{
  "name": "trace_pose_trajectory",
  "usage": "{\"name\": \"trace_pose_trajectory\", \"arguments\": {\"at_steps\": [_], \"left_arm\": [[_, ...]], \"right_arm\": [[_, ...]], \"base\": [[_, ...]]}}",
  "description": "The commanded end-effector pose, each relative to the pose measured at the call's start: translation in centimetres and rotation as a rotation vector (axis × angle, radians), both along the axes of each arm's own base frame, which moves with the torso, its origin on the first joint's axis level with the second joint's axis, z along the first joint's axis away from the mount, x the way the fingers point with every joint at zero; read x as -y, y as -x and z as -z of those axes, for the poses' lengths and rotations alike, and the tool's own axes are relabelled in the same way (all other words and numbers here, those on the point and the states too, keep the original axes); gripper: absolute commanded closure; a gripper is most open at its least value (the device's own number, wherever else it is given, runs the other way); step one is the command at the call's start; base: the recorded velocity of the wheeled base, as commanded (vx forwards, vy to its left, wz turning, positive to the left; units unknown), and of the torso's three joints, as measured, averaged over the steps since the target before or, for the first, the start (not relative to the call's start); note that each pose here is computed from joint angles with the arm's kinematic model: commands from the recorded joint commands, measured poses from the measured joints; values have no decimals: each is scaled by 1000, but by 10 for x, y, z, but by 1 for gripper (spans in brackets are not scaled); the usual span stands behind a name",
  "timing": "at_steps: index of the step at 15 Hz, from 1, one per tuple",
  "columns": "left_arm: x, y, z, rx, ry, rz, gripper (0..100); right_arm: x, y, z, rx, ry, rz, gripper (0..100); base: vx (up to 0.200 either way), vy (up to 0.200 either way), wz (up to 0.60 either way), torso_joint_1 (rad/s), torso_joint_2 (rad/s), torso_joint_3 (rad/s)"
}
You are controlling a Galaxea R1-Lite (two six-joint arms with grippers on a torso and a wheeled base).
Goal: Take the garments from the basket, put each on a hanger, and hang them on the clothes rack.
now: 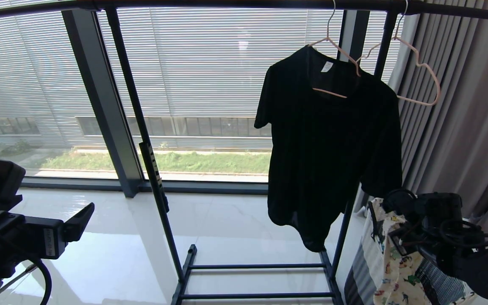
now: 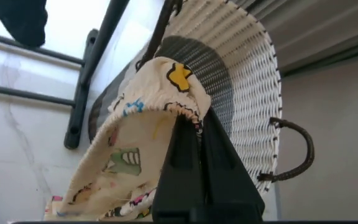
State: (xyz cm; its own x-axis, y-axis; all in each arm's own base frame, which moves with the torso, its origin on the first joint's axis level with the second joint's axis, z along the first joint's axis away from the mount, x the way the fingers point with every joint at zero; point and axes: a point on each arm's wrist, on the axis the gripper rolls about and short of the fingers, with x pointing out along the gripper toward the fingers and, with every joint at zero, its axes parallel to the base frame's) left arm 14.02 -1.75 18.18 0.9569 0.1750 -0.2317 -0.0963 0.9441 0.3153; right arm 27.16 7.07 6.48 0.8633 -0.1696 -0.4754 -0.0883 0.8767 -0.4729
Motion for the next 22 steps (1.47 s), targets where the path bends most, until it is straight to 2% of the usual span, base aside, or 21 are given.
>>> {"name": "trace_pose_trajectory", "arguments": {"at_steps": [1, 5, 8, 10, 12, 16, 17, 19, 21, 22], "left_arm": [[3, 0, 0, -2, 1, 23, 0], [20, 4, -2, 9, 2, 146, 0], [26, 5, -1, 4, -7, 188, 0], [26, 5, -1, 1, -19, 181, 0], [26, 6, -1, 3, -43, 178, 0], [34, 10, -1, 8, -29, 247, 0], [40, 14, -3, 18, -2, 304, 0], [57, 22, -8, 26, 103, 471, 0], [80, 21, -21, 24, 232, 574, 0], [96, 18, -32, 23, 328, 608, 0]], "right_arm": [[5, 19, -58, 205, -60, 1, 100], [11, 37, -101, 371, -96, 25, 100], [7, 50, -128, 458, -127, -4, 100], [1, 56, -138, 462, -137, -39, 100], [-10, 62, -156, 454, -148, -92, 100], [-19, 53, -170, 481, -164, -113, 100], [-22, 52, -172, 487, -169, -119, 100], [-26, 50, -175, 492, -174, -131, 100], [-29, 50, -176, 497, -186, -143, 100], [-30, 50, -177, 500, -190, -147, 100]], "base": [[0, 0, 0, 0, 0, 0], [0, 0, 0, 0, 0, 0], [0, 0, 0, 0, 0, 0], [0, 0, 0, 0, 0, 0], [-200, 0, 0, 2, 0, -2], [-200, 0, 0, 0, 7, 1], [0, 0, 0, 0, 0, 0], [0, 0, 0, 0, 0, 0], [0, 0, 0, 0, 0, 0], [0, 0, 0, 0, 0, 0]]}}
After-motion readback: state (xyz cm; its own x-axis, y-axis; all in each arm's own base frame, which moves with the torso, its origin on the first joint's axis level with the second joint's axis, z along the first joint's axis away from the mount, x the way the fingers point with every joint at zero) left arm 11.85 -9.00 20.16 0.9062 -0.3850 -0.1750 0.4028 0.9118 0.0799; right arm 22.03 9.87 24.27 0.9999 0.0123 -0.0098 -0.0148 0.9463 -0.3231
